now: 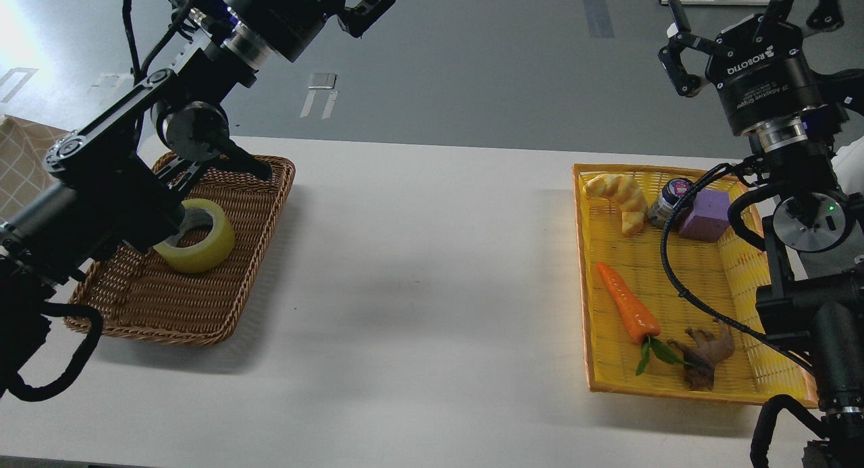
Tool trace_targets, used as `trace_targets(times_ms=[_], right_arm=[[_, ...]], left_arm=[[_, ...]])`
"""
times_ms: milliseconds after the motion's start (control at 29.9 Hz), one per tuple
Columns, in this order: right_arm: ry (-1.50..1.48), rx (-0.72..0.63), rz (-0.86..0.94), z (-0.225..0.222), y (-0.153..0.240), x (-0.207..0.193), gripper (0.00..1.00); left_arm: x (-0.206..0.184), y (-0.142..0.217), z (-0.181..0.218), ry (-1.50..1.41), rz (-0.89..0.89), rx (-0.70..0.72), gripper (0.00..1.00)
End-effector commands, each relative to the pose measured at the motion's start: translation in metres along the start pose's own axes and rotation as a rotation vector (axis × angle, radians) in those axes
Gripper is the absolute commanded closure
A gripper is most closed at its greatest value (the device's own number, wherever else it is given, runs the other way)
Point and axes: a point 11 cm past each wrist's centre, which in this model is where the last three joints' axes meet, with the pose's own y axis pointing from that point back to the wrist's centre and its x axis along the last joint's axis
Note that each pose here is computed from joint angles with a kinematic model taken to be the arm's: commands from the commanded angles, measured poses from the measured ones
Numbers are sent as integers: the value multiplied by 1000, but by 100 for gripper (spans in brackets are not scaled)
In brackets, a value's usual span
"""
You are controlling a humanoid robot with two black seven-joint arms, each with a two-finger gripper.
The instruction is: Place and transfer tape with both arms
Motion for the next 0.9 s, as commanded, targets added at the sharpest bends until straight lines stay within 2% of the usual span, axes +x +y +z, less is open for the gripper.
trace_targets(times_ms=[0,201,435,870], right_arm=[[-1,-6,-3,2,0,-1,0],[-3,-17,-10,5,-2,-4,0],[-8,-135,-31,31,-2,-11,0],[-57,-118,-32,30,5,-12,0]], left_arm=[[3,11,-12,56,42,-25,2],[4,23,-30,99,72,-11,2],[4,25,-34,107,77,-4,2],[12,40,-39,127,122,-16,2]])
